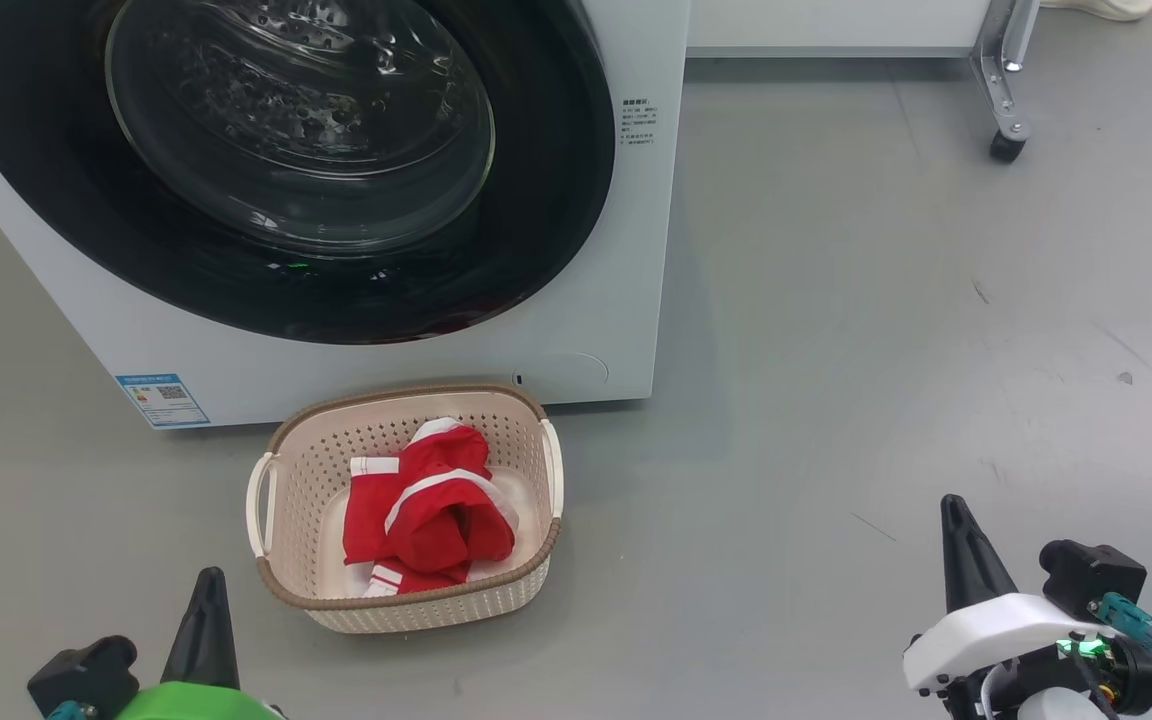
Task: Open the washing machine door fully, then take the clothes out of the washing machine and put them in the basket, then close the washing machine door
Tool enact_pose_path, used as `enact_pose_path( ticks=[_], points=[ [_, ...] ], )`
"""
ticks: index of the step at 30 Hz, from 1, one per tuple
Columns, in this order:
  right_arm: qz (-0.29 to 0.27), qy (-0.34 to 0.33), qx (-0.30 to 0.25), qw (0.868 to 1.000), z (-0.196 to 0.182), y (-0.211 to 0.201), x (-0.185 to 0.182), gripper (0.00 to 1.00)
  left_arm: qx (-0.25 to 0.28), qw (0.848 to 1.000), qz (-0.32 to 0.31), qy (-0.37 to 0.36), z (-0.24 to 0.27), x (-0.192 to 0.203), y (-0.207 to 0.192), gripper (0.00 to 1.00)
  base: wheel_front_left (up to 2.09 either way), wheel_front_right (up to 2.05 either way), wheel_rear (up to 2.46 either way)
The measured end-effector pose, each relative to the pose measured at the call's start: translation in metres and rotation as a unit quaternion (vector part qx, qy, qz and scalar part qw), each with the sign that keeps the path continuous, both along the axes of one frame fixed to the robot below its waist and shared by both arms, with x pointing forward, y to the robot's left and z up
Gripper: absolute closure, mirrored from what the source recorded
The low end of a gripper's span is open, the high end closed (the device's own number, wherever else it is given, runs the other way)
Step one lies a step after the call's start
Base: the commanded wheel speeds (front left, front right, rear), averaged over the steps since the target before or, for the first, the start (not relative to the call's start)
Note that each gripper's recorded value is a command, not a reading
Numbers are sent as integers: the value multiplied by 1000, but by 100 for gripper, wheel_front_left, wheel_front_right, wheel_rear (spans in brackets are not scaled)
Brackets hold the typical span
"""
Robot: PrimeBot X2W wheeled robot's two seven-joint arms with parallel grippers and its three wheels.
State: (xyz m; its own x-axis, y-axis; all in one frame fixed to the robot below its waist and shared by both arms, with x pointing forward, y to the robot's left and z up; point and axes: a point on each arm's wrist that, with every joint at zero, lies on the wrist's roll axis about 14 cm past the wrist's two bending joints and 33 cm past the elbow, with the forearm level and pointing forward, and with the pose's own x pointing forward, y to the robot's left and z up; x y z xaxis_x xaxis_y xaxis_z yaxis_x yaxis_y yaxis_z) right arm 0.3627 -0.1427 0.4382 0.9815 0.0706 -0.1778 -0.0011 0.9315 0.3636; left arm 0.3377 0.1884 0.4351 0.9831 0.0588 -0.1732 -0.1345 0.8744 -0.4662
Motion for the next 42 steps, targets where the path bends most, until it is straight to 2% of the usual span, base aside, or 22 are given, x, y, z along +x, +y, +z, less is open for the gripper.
enact_pose_path(
  ticks=[23, 42],
  points=[
    [-50, 28, 136, 989, -1, -18, 2, 100, -126, 992, 27, 6, 2, 8, 3, 100, 0, 0, 0],
    [-87, 35, 257, 962, 3, -32, 4, 100, -236, 971, 42, 4, 6, 15, 3, 100, 0, 0, 0]
  ],
)
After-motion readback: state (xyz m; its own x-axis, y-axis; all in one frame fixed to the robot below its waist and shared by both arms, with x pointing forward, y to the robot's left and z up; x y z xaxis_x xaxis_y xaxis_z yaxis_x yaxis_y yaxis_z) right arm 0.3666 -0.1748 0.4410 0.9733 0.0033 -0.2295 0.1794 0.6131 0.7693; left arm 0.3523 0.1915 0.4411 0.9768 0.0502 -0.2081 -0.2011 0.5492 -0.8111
